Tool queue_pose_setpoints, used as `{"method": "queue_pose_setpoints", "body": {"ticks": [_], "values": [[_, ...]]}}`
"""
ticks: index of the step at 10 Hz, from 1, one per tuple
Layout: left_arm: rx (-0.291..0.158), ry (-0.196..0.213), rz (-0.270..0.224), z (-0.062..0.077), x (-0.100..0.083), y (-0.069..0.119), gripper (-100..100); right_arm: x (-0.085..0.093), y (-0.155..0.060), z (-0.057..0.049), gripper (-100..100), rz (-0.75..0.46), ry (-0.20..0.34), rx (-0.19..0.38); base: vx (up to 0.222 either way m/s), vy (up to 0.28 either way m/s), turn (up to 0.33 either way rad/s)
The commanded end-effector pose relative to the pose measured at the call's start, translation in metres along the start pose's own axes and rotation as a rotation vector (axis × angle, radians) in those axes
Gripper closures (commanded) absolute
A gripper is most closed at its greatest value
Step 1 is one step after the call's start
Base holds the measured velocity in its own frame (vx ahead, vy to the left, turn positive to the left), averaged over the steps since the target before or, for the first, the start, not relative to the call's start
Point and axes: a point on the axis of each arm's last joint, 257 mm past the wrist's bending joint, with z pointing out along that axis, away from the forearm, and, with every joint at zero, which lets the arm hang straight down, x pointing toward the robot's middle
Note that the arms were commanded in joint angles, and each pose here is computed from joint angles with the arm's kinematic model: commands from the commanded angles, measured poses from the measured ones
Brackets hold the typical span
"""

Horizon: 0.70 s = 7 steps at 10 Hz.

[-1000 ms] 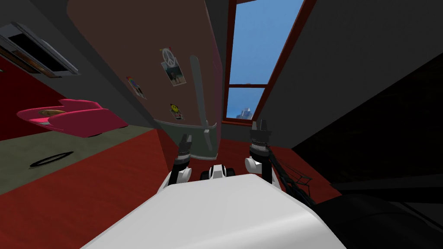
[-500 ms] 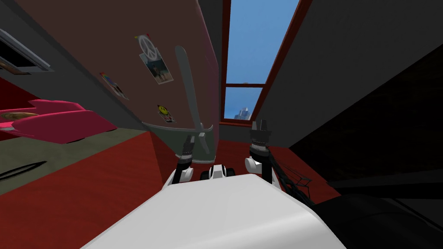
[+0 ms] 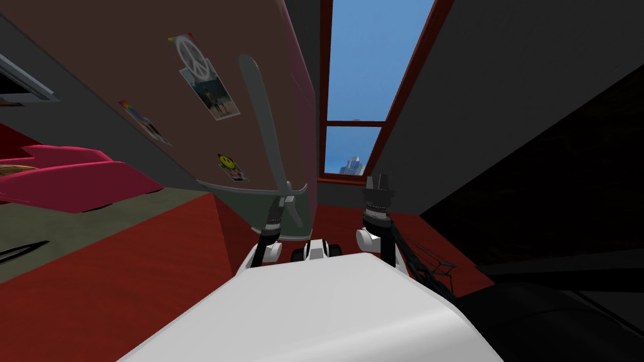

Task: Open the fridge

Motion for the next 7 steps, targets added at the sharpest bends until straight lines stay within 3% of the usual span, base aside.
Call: {"method": "queue_pose_setpoints", "body": {"ticks": [1,2,3,6,7], "values": [[-0.003,0.001,0.001,0.012,-0.003,-0.004,-100,0.000,0.000,0.000,0,0.000,0.000,0.000,0.027,-0.008,0.003],[-0.001,0.001,0.001,0.008,-0.002,-0.003,-100,0.000,0.000,0.000,0,0.000,0.000,0.000,0.013,-0.004,0.001],[-0.003,0.001,0.000,0.000,0.000,0.001,100,0.000,0.000,0.000,0,0.000,0.000,0.000,-0.017,0.003,-0.006],[-0.003,0.000,-0.001,-0.009,0.002,0.005,100,0.000,0.000,0.000,0,0.000,0.000,0.000,-0.026,0.010,-0.002],[-0.005,0.001,-0.001,-0.006,0.001,0.004,100,0.000,0.000,0.000,0,0.000,0.000,0.000,-0.011,0.006,-0.001]]}}
